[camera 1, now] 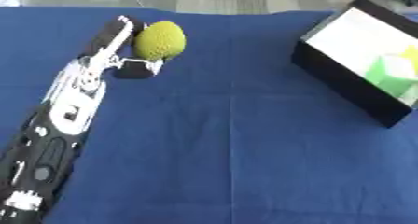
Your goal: Pick up the objects with one hand, pass them to the other hand, and then place them into the box on the other side of the table.
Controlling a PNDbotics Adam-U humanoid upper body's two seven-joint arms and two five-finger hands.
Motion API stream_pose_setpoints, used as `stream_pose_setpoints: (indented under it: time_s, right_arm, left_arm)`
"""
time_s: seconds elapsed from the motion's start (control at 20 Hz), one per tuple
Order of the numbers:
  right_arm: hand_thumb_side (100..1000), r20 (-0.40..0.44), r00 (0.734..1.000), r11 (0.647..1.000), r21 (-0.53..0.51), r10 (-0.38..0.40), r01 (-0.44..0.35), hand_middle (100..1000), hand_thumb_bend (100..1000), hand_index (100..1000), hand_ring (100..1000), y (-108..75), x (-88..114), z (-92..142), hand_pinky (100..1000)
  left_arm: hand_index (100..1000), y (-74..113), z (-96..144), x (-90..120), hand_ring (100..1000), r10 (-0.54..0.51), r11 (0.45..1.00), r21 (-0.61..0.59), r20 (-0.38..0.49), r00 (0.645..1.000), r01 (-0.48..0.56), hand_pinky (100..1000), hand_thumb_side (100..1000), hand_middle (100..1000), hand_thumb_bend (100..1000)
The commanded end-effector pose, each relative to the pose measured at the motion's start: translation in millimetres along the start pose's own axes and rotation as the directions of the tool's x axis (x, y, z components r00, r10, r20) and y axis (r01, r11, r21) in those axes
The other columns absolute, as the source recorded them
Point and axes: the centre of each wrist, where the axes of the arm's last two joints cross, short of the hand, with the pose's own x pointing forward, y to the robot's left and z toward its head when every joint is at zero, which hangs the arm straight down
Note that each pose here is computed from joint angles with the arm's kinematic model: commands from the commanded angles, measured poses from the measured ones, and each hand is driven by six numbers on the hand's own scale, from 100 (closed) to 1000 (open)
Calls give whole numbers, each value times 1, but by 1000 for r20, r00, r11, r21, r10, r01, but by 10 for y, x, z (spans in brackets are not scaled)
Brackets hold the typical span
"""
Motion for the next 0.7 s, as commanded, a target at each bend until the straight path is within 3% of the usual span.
stream_pose_setpoints:
  time_s: [0.05,0.7]
  right_arm:
    - [308,18,999,999,19,45,-45,901,100,900,1000,-77,74,-67,881]
    - [339,74,995,985,153,73,-84,900,100,897,1000,182,38,-365,880]
  left_arm:
    - [493,16,-43,141,558,-4,999,46,46,999,2,569,100,453,100]
    - [492,-255,-111,391,556,35,997,67,106,994,-42,568,100,449,100]
